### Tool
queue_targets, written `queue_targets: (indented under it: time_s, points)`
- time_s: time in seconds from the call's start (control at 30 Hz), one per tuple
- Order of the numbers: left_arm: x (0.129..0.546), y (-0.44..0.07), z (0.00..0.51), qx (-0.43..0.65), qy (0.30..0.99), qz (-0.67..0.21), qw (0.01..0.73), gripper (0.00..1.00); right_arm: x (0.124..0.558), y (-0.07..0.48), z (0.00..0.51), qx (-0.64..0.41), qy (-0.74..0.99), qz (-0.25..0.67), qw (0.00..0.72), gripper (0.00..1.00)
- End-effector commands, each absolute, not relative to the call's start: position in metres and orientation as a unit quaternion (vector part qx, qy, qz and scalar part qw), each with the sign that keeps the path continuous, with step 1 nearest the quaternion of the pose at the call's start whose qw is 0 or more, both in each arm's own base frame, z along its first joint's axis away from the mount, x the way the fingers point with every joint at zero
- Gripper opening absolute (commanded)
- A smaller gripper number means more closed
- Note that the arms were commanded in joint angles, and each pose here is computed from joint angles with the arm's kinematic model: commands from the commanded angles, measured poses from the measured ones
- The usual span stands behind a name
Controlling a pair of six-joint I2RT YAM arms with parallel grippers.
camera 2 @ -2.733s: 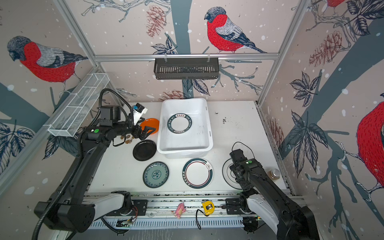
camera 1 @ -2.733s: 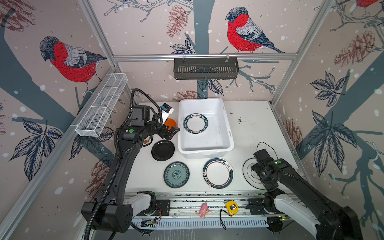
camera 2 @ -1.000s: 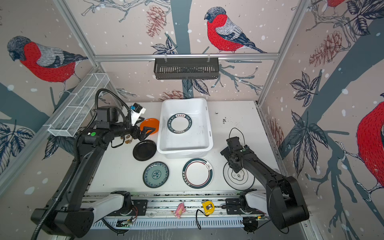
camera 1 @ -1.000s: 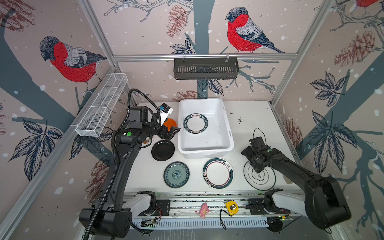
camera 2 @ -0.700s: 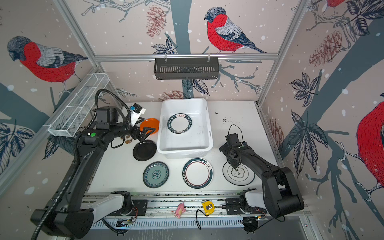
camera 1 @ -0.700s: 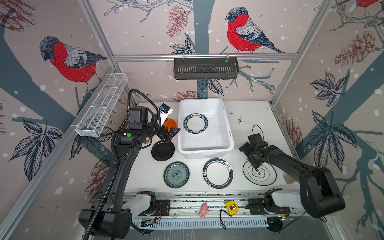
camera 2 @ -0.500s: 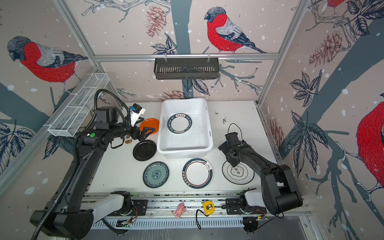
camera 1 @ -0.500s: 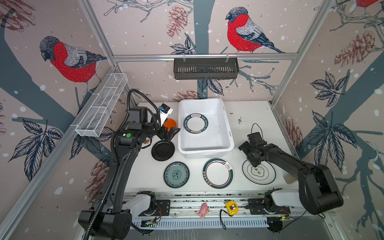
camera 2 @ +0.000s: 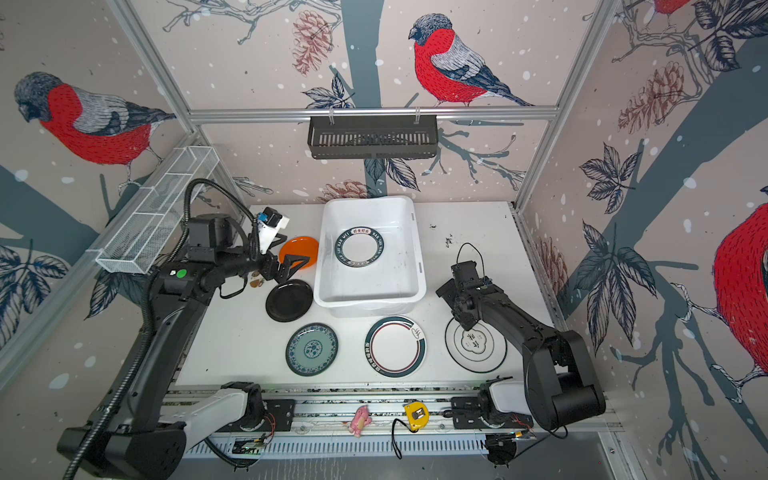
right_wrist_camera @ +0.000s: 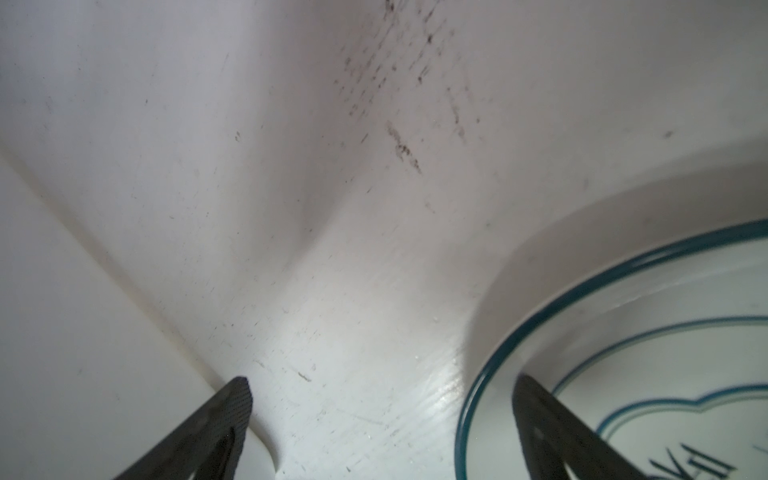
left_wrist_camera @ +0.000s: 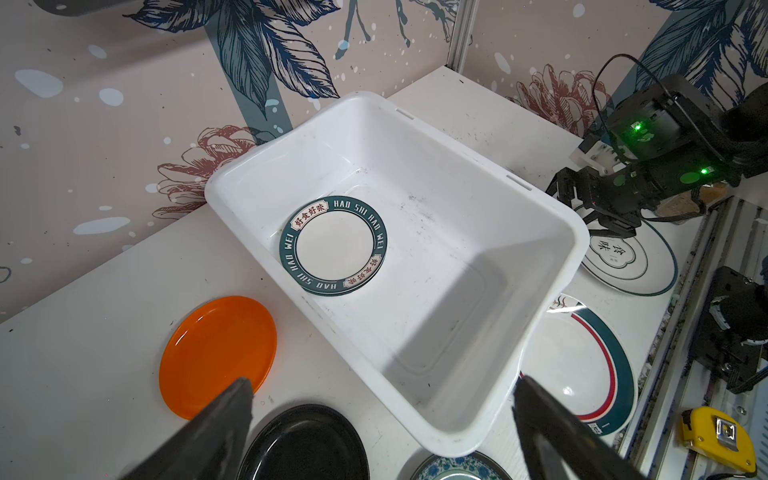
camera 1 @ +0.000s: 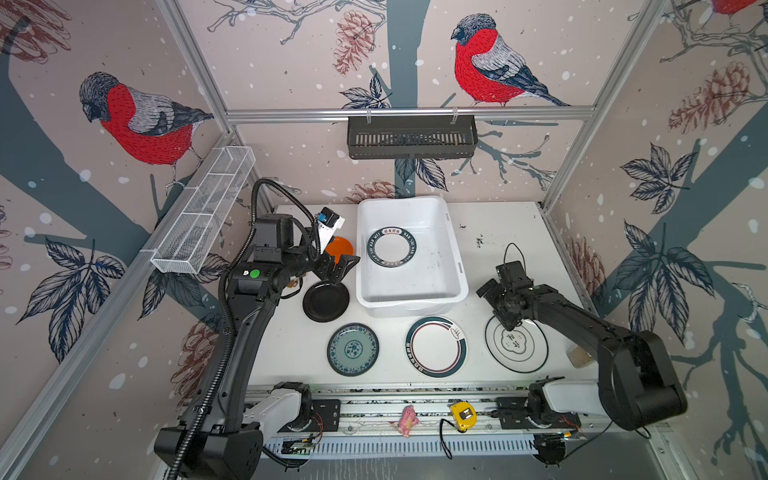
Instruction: Place the plates into the plastic bin on the countertop
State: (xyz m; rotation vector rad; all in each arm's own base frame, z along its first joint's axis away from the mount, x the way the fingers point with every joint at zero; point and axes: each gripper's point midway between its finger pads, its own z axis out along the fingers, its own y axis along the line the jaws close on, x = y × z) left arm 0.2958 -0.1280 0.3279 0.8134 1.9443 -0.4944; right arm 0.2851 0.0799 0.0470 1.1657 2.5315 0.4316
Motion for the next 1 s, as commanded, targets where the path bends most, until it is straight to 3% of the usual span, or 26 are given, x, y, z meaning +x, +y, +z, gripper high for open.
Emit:
queue_targets:
  time_s: [0.0, 0.47, 0.7, 0.97]
  points:
    - [0.294, -0.129, 0.331, 0.341, 0.786, -0.200, 0.475, 0.97, 0.290, 0.084, 0.051, 0.403, 0.886, 0.161, 0.164, 0.99]
    - [0.284, -0.129, 0.331, 0.348, 0.780, -0.197, 0.481, 0.97, 0.287, 0.074, 0.075, 0.394, 0.890, 0.140, 0.181, 0.99]
    - [0.285, -0.134, 0.342, 0.361, 0.765, -0.206, 0.492, 0.97, 0.233, 0.026, 0.102, 0.420, 0.885, 0.062, 0.192, 0.99]
    - [0.291, -0.141, 0.339, 0.381, 0.754, -0.219, 0.488, 0.97, 0.165, -0.006, 0.071, 0.456, 0.881, 0.023, 0.127, 0.99]
